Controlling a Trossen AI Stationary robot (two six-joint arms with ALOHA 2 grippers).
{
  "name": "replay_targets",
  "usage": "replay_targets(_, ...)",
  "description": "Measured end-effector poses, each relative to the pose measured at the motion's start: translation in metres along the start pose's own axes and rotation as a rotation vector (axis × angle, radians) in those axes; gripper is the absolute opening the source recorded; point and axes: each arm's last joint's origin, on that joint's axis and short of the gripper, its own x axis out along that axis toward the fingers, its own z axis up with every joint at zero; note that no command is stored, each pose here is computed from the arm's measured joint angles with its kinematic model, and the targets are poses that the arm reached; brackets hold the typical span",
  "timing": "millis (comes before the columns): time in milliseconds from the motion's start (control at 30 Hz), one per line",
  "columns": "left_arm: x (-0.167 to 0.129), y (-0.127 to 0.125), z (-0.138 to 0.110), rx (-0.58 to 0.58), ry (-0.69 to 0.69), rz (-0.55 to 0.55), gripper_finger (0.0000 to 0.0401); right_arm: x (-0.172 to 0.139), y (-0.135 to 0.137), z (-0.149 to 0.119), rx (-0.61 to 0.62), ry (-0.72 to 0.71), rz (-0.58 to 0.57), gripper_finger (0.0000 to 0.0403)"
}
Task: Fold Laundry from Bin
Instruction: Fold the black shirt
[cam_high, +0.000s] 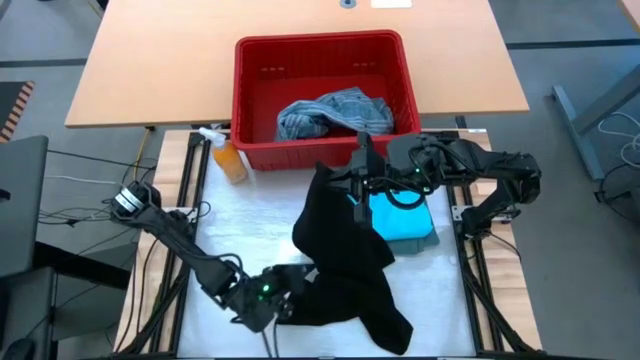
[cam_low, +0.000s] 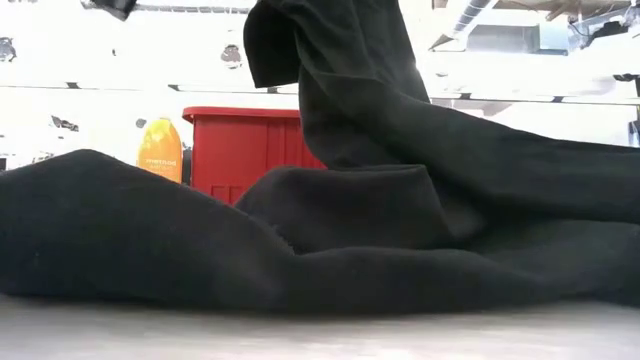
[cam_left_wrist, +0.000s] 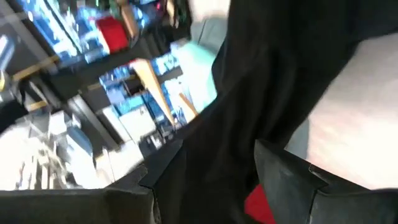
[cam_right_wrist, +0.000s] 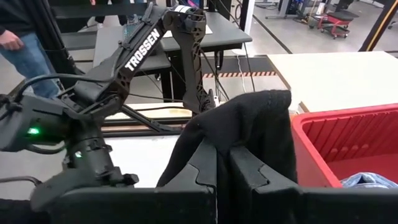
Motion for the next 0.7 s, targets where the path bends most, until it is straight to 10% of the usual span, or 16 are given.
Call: replay_targets(700, 0.024, -0.001, -0.019, 0.035, 0.098, -0.044, 0.0177, 0.0, 0.001, 0.002, 0.083, -0.014, 0.026, 0.0039)
